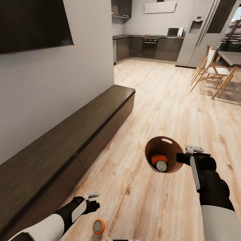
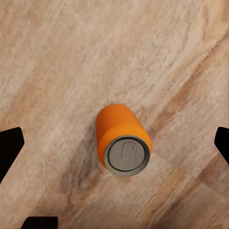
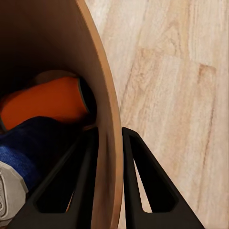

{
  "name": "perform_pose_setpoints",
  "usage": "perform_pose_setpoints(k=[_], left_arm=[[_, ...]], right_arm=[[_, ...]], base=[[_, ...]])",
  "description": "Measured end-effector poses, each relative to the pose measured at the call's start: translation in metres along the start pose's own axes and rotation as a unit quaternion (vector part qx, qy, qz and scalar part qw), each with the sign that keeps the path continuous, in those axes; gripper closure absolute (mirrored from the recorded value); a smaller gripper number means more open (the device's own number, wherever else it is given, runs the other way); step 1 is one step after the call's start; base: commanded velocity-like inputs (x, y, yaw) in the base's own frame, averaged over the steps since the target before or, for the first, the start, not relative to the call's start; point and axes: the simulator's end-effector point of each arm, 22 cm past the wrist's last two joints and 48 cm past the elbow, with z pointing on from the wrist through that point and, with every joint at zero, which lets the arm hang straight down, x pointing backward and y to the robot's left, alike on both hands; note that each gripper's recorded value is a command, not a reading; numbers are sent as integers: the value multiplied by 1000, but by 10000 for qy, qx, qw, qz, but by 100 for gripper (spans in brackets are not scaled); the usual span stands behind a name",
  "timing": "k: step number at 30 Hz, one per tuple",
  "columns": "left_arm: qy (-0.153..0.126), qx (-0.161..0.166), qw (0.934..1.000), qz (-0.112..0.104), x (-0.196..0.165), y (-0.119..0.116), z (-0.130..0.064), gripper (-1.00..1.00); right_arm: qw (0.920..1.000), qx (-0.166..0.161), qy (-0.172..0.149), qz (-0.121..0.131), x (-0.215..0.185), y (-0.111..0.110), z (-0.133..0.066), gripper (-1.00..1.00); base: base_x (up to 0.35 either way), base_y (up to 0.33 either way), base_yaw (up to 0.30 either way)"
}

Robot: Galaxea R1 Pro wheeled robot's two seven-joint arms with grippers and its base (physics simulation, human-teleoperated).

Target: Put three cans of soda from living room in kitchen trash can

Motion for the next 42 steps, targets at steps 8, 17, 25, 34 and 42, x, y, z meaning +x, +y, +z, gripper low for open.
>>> perform_pose_setpoints(k=[8,17,25,34,42], left_arm=[[4,0,10000,1,0,0,0,-100],[29,-132,9999,-4,1,5,0,-100],[85,-226,9997,2,4,9,0,-100],[102,-119,9999,36,7,-8,0,-100],[79,0,10000,45,8,-27,0,-100]], right_arm=[[10000,15,-2,-1,0,-1,0,100],[10000,15,-2,-6,0,-1,0,100],[10000,4,0,-2,0,0,0,100],[10000,6,1,-3,0,0,0,100],[10000,7,-1,-4,0,0,0,100]], base=[[0,0,0],[0,0,0],[0,0,0],[0,0,0],[0,0,0]])
